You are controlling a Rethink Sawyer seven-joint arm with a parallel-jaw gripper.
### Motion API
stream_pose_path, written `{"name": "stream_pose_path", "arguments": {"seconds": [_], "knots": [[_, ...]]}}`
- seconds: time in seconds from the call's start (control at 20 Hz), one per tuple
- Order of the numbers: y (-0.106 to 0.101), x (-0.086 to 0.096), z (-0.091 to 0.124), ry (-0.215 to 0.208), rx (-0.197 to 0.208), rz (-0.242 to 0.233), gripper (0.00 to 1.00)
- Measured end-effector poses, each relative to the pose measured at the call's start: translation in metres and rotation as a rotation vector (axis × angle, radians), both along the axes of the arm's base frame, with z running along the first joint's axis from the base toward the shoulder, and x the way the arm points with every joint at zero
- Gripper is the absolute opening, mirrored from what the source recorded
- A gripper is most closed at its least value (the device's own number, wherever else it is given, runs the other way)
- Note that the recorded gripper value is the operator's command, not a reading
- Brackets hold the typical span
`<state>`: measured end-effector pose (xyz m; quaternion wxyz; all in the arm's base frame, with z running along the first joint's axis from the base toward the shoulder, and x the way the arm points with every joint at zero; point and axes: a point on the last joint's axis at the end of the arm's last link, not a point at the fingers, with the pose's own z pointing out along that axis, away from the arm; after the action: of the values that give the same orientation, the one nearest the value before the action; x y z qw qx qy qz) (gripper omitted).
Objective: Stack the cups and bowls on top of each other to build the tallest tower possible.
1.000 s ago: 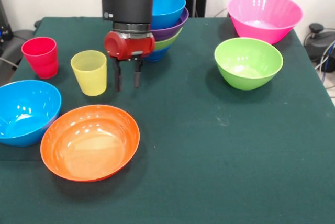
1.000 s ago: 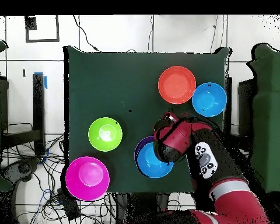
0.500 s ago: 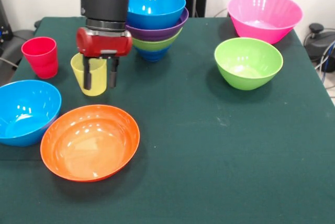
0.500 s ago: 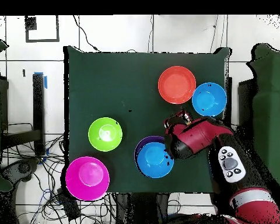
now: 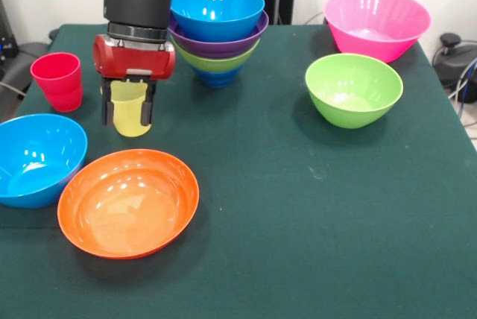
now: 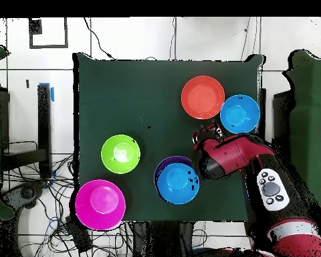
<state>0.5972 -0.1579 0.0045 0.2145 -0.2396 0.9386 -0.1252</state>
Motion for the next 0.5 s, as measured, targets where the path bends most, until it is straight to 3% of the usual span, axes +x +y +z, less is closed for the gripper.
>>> {"name": "stream_pose_path", "arguments": {"seconds": [0.5], "knots": [[-0.0030, -0.0036, 0.0005, 0.009, -0.009, -0.011, 1.00]]}}
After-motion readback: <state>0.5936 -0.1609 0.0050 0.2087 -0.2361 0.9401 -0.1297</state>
